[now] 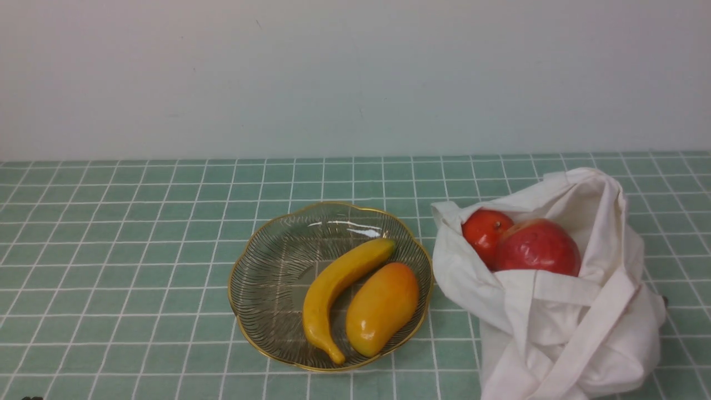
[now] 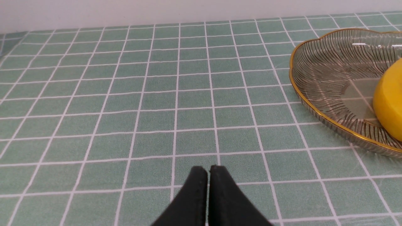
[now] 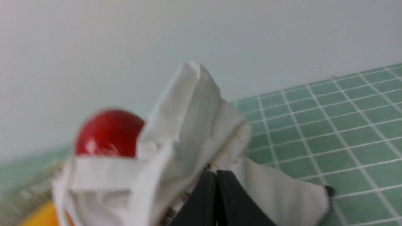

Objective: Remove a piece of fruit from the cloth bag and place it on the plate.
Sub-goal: Use the right arm to grab an apple from the bag

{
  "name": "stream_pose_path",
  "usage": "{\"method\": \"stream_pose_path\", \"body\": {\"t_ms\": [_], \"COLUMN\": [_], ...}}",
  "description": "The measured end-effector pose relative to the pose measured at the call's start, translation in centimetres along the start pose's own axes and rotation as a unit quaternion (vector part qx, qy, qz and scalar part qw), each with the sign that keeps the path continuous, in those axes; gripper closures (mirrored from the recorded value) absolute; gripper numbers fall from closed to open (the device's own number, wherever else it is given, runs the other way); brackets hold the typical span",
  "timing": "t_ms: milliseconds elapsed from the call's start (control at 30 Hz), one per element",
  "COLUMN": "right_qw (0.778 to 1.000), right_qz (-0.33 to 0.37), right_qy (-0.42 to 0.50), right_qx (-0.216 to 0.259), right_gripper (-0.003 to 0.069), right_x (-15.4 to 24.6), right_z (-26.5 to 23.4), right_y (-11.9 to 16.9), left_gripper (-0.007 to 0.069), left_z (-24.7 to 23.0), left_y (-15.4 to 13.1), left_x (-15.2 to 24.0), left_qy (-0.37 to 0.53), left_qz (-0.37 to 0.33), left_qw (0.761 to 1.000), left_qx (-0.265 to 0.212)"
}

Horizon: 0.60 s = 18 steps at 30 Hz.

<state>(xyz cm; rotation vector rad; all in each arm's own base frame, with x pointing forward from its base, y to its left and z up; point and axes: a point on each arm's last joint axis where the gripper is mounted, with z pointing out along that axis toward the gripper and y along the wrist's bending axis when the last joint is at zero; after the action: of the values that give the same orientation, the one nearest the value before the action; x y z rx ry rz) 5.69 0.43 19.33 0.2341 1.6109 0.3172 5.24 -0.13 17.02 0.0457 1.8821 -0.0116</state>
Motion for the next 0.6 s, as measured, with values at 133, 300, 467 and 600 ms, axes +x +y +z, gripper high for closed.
{"method": "stream_pose_path", "body": {"t_ms": [133,300,467,600], "right_qw": [0.985,0.971,0.970,0.965], "right_qz": [0.166,0.233,0.236,0.246], "right_qy": [-0.040,-0.056,-0.060,-0.081], "right_qx": [-0.016,-0.021,-0.021,-0.028], "right_gripper": [0.0671,0.0671,0.0671,0.0671], "right_x": [-0.8,-1.1,-1.1,-2.1], "right_z": [0.0,-0.1,-0.1,-0.2], "right_y": [0.2,0.1,0.1,0.3], "left_gripper": [0.0633,0.0633,0.0633,0.0633], "left_z": [0.0,0.0,0.0,0.0], "left_y": [0.0,0.0,0.0,0.0], "left_x": [0.0,0.0,0.0,0.0], "left_qy": [0.000,0.000,0.000,0.000], "left_qz": [0.000,0.000,0.000,0.000], "left_qw": [1.000,1.000,1.000,1.000], "left_qx": [0.000,0.000,0.000,0.000]}}
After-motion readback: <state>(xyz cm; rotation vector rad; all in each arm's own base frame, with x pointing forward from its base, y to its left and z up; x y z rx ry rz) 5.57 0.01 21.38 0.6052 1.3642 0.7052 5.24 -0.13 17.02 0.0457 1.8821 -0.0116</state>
